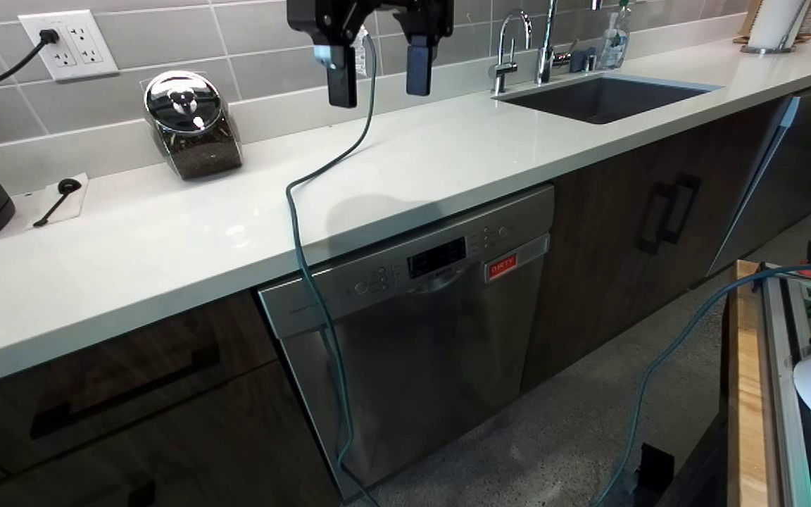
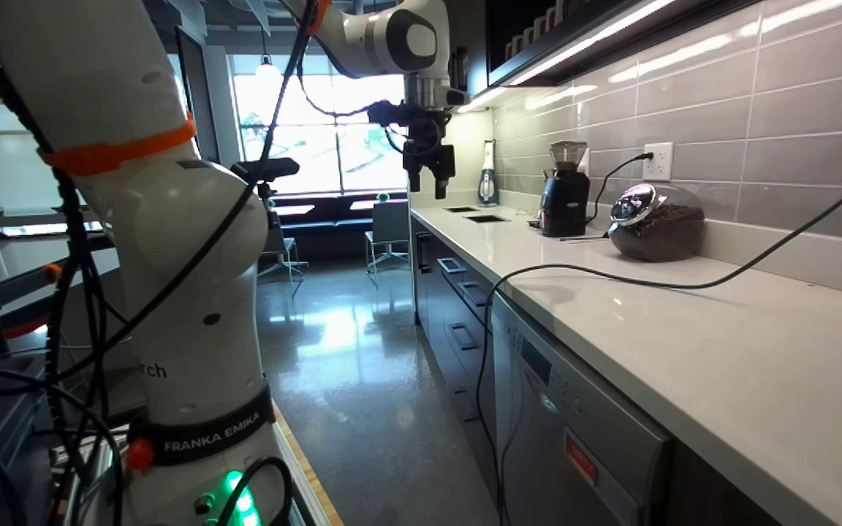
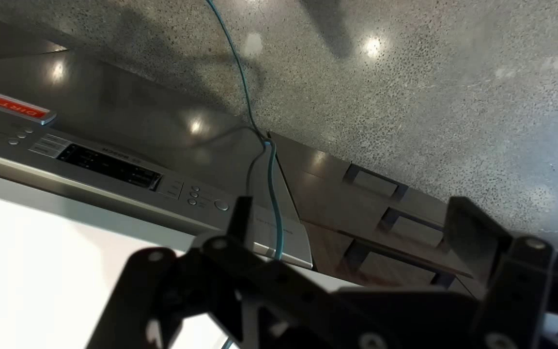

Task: Press a button on the dishwasher.

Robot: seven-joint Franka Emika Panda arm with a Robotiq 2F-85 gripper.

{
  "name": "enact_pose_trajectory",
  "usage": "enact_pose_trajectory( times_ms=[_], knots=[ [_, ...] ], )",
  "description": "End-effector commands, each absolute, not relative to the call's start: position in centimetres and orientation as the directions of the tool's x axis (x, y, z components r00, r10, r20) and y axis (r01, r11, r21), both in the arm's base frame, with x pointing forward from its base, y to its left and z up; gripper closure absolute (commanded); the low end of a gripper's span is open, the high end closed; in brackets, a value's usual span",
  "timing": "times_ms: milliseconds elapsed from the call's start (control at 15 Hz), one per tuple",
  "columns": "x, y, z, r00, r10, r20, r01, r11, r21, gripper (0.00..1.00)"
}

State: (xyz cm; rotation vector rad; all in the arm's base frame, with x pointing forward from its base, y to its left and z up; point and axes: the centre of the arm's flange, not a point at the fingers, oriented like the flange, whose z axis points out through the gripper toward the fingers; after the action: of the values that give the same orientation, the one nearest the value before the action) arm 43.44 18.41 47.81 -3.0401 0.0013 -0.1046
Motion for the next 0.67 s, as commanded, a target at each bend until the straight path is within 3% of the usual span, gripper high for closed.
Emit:
enact_pose_trajectory(
  times_ms=[0,600],
  knots=[
    [43.4,18.4,47.8,0.998,-0.004,0.069,0.003,-0.995,-0.099,0.0],
    [45.2,17.8,42.7,0.999,-0.035,-0.001,-0.035,-0.993,-0.111,0.0]
  ],
)
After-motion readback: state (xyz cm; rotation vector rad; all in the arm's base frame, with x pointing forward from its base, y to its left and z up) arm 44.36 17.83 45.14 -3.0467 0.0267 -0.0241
